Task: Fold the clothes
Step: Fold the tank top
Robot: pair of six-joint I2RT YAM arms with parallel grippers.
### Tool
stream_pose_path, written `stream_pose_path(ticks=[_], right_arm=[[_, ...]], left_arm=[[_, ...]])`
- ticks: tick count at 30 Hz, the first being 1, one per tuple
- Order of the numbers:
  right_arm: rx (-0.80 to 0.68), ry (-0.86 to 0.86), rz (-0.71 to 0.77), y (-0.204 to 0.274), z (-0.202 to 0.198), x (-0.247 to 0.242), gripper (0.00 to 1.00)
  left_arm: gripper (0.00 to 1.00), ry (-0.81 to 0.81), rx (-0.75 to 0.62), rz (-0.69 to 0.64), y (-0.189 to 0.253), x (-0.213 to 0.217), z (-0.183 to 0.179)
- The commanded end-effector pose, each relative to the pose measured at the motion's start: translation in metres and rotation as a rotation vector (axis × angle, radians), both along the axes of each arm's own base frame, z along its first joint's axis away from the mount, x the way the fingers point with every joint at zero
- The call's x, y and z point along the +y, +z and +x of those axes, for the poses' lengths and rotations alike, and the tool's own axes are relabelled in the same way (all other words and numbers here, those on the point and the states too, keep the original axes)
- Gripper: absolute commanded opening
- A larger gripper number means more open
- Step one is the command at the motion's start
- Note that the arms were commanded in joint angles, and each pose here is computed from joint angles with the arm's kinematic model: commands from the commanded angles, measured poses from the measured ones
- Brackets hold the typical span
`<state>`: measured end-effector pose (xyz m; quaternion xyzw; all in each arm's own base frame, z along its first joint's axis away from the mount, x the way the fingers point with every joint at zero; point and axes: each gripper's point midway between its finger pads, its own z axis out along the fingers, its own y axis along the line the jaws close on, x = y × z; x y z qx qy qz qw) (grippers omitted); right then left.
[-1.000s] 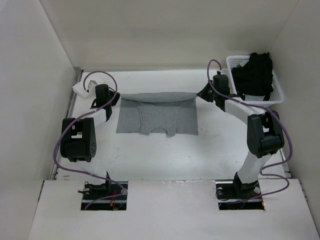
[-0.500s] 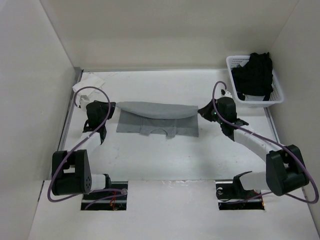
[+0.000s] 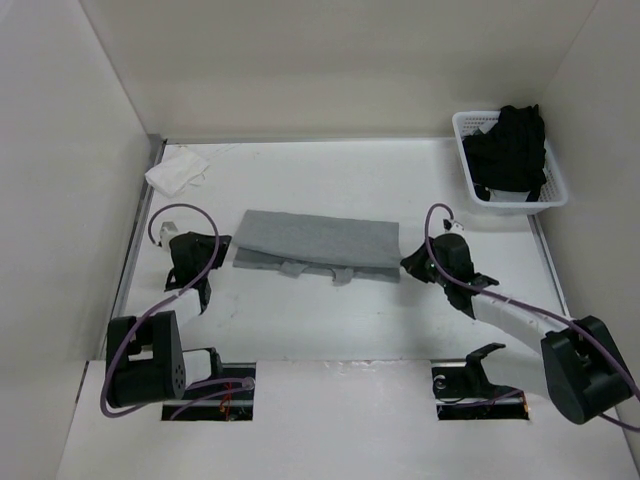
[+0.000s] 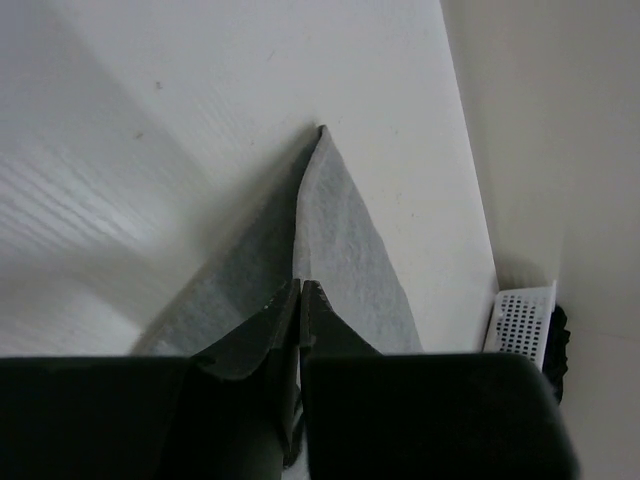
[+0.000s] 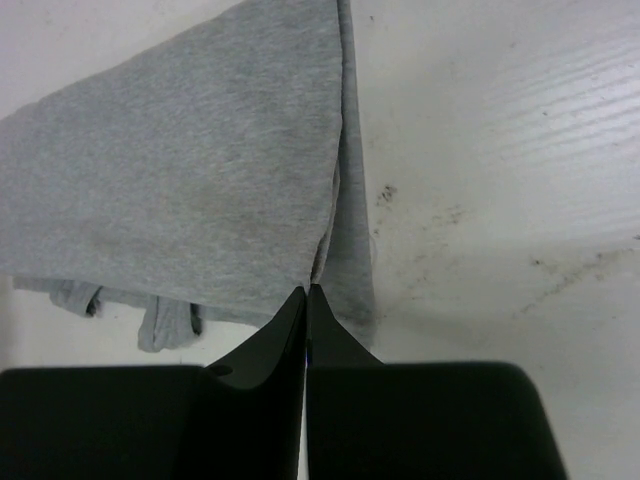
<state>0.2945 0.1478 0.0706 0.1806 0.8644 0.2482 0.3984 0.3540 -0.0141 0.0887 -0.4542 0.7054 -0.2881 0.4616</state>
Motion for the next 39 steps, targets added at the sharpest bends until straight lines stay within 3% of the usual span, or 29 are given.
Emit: stream_pose_path(ticks=[1,6,9,13,17,19,22,23,27,30,34,39], right_arm=[[-0.041,-0.052,0.016,0.005,0.001,-0.006,0.02],[0.02,-0.062,0.013,-0.016,-0.015,-0.008,0.02],[0.073,-0.05,0.009,-0.028,-0.025,-0.005,0.06],[0.062,-0.052,-0.016,-0.022,-0.031,-0.008,0.23],[-0.062,-0.062,-0.051,0.027,-0.025,-0.017,0.37],[-0.119,-0.047,-0.04,0.05,-0.02,-0.012,0.33],[-0.141,0.041,-0.022,0.065,-0.009,0.015,0.1],[-0.144,0.078,-0.012,0.067,-0.007,0.028,0.07],[-0.161,0.216,0.027,0.067,0.005,0.091,0.03],[-0.138,0.271,0.049,0.055,0.012,0.127,0.02],[-0.101,0.322,0.085,0.035,0.01,0.16,0.02],[-0.026,0.276,0.104,-0.001,-0.001,0.154,0.02]], left_arm=[[0.0,-0.003,-0.091,0.005,0.017,0.004,-0.001],[0.0,0.005,-0.082,0.002,0.011,0.007,-0.012],[0.06,0.012,-0.04,-0.003,-0.004,0.008,-0.021],[0.18,0.057,-0.05,-0.014,-0.005,0.02,-0.032],[0.17,0.059,-0.186,0.036,0.049,0.018,-0.032],[0.16,-0.021,-0.237,0.092,0.075,-0.01,-0.028],[0.16,-0.186,-0.249,0.136,0.089,-0.075,-0.019],[0.16,-0.242,-0.239,0.142,0.088,-0.1,-0.017],[0.15,-0.424,-0.181,0.122,0.06,-0.181,-0.009],[0.14,-0.51,-0.13,0.068,0.032,-0.22,-0.014],[0.13,-0.584,-0.06,0.047,-0.003,-0.241,-0.027],[0.13,-0.573,0.02,0.069,-0.039,-0.223,-0.041]])
